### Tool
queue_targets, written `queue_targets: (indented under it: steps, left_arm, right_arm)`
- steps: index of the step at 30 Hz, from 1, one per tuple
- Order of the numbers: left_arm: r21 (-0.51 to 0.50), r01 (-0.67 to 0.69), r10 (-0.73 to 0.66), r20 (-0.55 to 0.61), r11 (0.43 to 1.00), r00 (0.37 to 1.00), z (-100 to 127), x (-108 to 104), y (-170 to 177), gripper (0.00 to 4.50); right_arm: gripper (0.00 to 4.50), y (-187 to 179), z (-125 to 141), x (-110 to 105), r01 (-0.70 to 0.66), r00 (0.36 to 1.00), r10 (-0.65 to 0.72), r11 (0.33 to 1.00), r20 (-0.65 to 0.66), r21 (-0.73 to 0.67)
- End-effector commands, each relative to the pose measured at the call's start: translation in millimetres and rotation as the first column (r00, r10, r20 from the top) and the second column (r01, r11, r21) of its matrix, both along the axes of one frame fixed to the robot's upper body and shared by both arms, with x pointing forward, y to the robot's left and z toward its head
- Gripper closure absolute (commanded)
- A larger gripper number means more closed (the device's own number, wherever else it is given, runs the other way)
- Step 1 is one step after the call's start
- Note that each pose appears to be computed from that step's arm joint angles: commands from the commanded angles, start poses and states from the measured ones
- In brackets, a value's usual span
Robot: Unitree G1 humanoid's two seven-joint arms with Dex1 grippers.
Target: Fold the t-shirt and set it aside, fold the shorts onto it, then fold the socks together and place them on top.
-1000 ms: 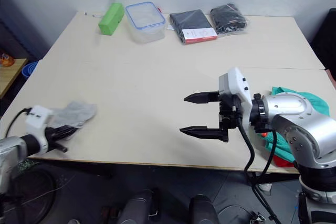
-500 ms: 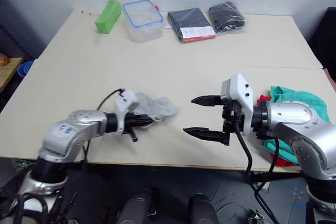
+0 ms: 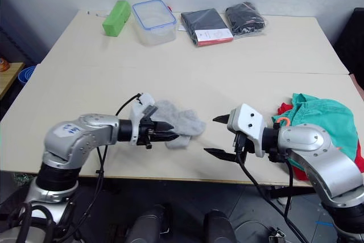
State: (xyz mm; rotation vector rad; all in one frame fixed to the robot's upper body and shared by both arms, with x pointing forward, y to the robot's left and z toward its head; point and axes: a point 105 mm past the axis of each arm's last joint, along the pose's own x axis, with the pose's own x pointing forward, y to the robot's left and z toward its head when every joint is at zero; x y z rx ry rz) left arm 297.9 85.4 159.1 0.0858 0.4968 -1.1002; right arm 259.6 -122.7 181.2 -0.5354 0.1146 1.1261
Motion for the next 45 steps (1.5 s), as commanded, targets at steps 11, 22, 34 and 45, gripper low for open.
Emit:
queue_targets:
  steps: [11,22,34,45]
  left_arm:
    - [0.145,-0.221,0.202,0.131,0.965,0.970,28.3,99.2,92.0,0.03]
    - [0.191,-0.080,0.058,0.120,0.978,0.991,11.4,126.3,44.6,0.03]
    - [0.233,0.009,-0.024,0.063,0.972,0.998,-10.2,118.5,36.8,3.57]
    - [0.273,0.048,-0.040,-0.032,0.961,0.999,-28.3,68.7,57.1,4.48]
  right_arm:
    - [0.00,57.6,-32.8,13.7,-0.227,0.923,0.285,0.946,0.257,-0.231]
    - [0.00,75.2,-57.1,44.9,-0.155,0.908,0.253,0.943,0.334,-0.294]
    - [3.77,68.7,-62.7,50.1,-0.128,0.916,0.233,0.941,0.326,-0.313]
    - [4.50,34.0,-52.5,39.2,-0.356,0.793,0.515,0.826,0.327,-0.438]
